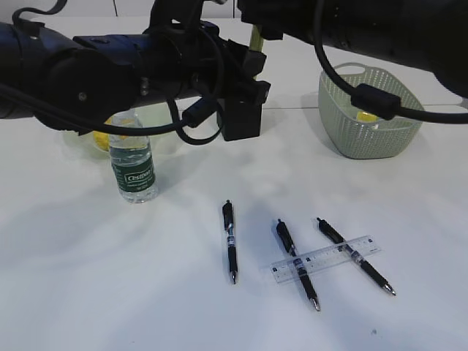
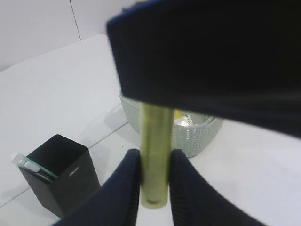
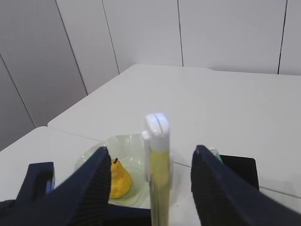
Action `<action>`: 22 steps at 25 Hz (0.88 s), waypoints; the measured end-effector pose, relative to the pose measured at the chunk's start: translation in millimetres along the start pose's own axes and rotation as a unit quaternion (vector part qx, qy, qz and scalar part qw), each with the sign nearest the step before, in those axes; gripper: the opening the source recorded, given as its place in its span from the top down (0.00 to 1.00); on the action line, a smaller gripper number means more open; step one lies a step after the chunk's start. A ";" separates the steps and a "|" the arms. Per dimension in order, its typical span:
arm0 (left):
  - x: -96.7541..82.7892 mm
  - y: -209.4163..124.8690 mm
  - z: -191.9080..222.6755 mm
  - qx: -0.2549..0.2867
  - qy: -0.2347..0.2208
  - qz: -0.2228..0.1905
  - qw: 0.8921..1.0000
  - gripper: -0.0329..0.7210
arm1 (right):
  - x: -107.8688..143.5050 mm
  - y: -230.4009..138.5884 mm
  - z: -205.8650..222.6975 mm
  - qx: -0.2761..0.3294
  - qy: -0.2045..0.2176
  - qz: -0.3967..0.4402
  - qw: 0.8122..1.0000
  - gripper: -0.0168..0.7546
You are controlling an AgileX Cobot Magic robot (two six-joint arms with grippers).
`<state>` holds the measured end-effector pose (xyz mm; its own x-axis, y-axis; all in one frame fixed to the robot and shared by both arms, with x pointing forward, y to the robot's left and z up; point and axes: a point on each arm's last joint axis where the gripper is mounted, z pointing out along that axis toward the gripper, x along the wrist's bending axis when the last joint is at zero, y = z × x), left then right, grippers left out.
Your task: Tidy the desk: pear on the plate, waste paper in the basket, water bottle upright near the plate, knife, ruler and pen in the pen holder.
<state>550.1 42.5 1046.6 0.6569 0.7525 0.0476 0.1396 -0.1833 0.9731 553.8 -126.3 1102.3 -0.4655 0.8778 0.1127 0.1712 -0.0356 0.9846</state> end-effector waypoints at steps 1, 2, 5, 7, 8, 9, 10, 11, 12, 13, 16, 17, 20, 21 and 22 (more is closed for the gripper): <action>0.0 0.0 0.0 0.000 0.000 0.000 1.000 0.79 | 0.0 0.1 0.0 -0.001 0.000 0.000 1.000 0.45; 0.0 0.0 0.0 0.000 0.000 0.000 1.000 0.79 | 0.0 0.1 0.0 -0.001 0.000 0.000 1.000 0.45; -2.6 0.3 0.0 -0.001 -0.003 0.001 1.000 0.79 | 0.0 0.1 0.0 -0.001 0.000 0.000 1.000 0.45; -7.2 0.6 0.0 -0.001 -0.009 0.002 1.000 0.79 | 0.0 0.1 0.0 -0.001 0.000 0.000 1.000 0.47; -9.8 0.8 0.0 -0.003 -0.012 0.003 1.000 0.79 | 0.0 0.1 0.0 -0.001 0.000 0.000 1.000 0.49; -10.4 0.9 0.0 -0.003 -0.013 0.003 1.000 0.79 | 0.0 0.1 0.0 -0.001 0.000 0.000 1.000 0.52; -12.0 1.1 0.0 -0.004 -0.014 0.003 1.000 0.79 | 0.0 0.1 0.0 -0.001 0.000 0.000 1.000 0.54; -12.0 1.1 0.0 -0.004 -0.014 0.003 1.000 0.79 | 0.0 0.1 0.0 -0.001 0.000 0.000 1.000 0.57; -12.0 1.1 0.0 -0.004 -0.014 0.003 1.000 0.79 | 0.0 0.1 0.0 -0.001 0.000 0.000 1.000 0.58; -12.0 1.1 0.0 -0.004 -0.014 0.003 1.000 0.79 | 0.0 0.1 0.0 -0.001 0.000 0.000 1.000 0.59; -12.0 1.1 0.0 -0.004 -0.014 0.003 1.000 0.79 | 0.0 0.1 0.0 -0.001 0.000 0.000 1.000 0.61; -12.0 1.1 0.0 -0.004 -0.014 0.003 1.000 0.79 | 0.0 0.1 0.0 -0.001 0.000 0.000 1.000 0.61; -12.0 1.1 0.0 -0.004 -0.014 0.003 1.000 0.79 | 0.0 0.1 0.0 -0.001 0.000 0.000 1.000 0.61; -12.0 1.1 0.0 -0.004 -0.014 0.003 1.000 0.79 | 0.0 0.1 0.0 -0.001 0.000 0.000 1.000 0.61; -12.0 1.3 0.0 -0.005 -0.014 0.003 1.000 0.79 | 0.0 0.1 0.0 -0.001 0.000 0.000 1.000 0.61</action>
<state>542.4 33.3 1047.3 0.6789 0.7327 0.0476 0.1284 -0.1823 0.9748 553.8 -126.3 1102.5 -0.4657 0.8777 0.1128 0.1699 -0.0364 0.9848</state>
